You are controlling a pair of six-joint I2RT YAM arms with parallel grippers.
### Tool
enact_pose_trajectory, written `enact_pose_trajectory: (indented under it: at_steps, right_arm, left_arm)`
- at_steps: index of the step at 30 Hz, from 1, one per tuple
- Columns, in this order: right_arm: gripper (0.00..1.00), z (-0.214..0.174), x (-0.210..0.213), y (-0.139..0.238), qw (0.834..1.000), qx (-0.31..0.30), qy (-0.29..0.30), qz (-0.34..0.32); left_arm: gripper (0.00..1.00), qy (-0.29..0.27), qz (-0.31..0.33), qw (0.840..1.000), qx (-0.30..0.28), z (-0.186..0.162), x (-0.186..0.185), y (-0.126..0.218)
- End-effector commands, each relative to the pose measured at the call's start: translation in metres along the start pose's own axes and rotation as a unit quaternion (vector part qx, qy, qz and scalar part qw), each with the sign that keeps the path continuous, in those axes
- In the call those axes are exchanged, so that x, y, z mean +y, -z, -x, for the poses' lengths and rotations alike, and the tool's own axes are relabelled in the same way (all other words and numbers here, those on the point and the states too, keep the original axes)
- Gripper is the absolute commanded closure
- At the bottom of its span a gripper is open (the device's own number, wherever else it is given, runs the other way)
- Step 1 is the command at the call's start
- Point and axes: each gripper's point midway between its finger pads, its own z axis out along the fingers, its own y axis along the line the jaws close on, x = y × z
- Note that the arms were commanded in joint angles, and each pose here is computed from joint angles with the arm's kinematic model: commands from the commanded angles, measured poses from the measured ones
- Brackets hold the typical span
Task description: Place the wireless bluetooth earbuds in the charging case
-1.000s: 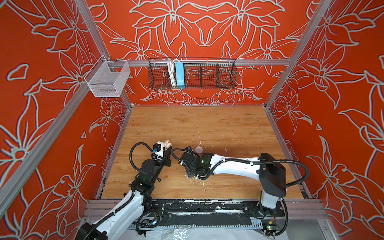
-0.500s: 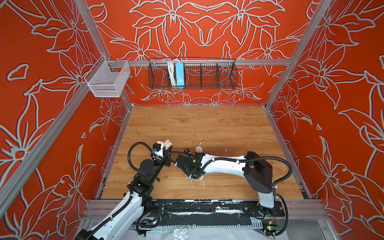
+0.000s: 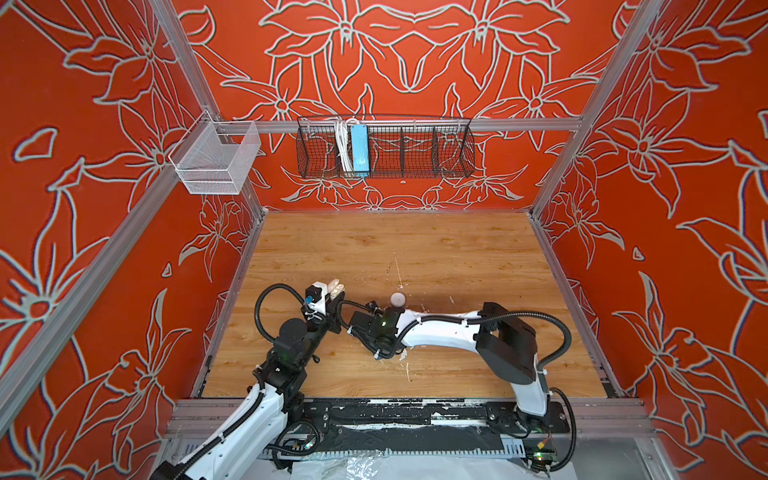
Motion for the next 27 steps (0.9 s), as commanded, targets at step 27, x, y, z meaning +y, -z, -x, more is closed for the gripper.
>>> enact_pose_trajectory:
  at_steps: [27]
  right_arm:
    - [0.69, -0.023, -0.009, -0.02, 0.999, 0.026, -0.027, 0.007]
  left_arm:
    - [1.0, -0.007, -0.037, 0.999, -0.036, 0.025, -0.014, 0.002]
